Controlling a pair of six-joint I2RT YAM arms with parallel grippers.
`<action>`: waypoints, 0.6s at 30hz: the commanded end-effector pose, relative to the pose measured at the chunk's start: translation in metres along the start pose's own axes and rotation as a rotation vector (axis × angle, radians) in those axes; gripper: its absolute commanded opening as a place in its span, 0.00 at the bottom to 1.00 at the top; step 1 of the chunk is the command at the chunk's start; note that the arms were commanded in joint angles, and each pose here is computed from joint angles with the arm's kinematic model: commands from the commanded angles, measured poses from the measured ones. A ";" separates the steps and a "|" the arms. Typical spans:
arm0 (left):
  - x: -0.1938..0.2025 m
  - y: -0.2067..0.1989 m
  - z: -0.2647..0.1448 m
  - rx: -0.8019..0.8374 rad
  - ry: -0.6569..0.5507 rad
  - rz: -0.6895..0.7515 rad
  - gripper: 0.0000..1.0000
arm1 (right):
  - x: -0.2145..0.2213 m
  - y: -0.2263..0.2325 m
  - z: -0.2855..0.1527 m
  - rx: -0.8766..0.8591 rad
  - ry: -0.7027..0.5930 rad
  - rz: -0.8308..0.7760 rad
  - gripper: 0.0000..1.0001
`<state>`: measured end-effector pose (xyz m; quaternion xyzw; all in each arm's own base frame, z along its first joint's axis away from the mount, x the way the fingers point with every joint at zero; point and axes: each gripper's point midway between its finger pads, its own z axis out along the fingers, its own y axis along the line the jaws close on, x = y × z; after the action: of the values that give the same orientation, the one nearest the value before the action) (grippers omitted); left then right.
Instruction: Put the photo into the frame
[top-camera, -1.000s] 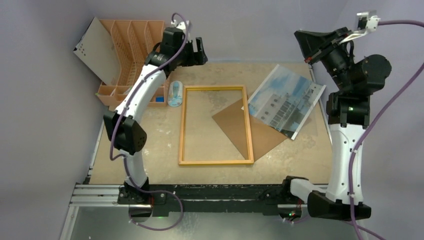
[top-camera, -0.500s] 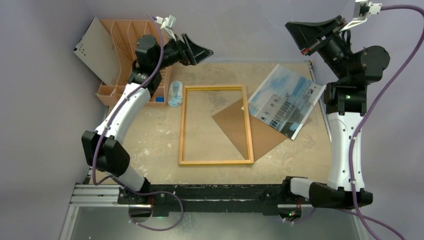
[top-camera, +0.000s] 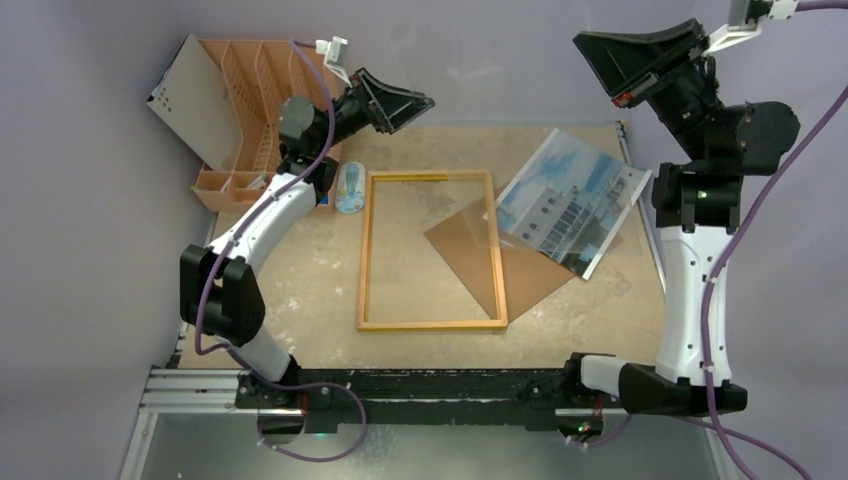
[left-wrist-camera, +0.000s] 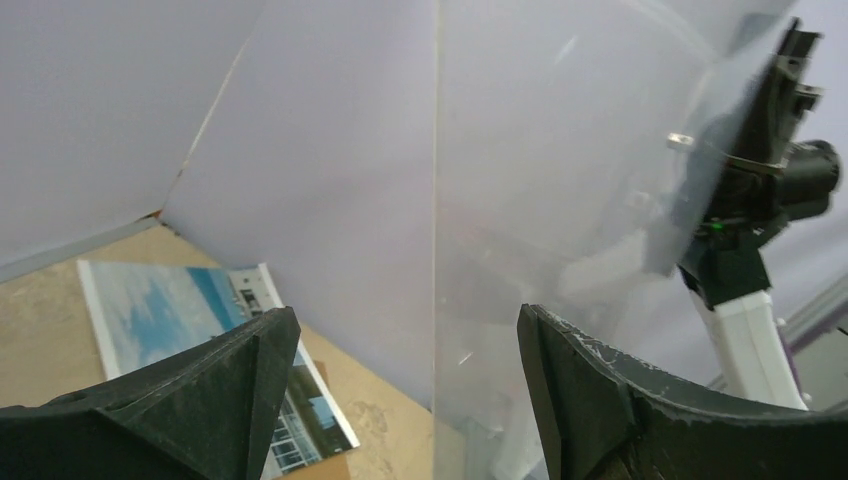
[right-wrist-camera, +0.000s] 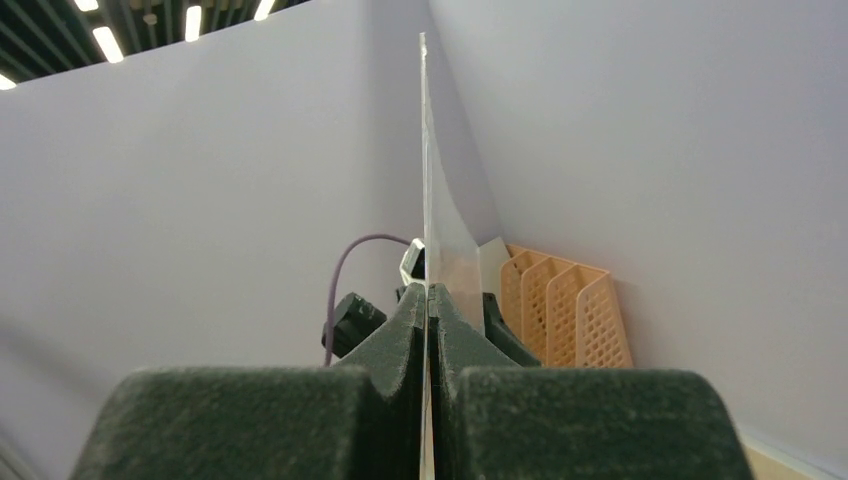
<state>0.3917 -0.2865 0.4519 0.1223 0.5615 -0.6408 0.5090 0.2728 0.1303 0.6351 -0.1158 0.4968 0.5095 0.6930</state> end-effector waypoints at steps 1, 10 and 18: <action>-0.015 -0.078 -0.018 0.268 -0.082 0.138 0.85 | -0.017 0.023 0.002 -0.058 -0.046 0.010 0.00; -0.011 -0.118 -0.033 0.474 -0.058 0.089 0.58 | -0.020 0.011 0.005 -0.015 -0.082 0.062 0.00; -0.011 -0.115 -0.034 0.451 -0.050 0.095 0.10 | -0.009 -0.006 0.003 0.029 -0.071 0.083 0.00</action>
<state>0.3078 -0.2741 0.5026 0.2158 0.4098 -0.7307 0.5016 0.2881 0.1252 0.6352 -0.0687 0.4990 0.5344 0.6787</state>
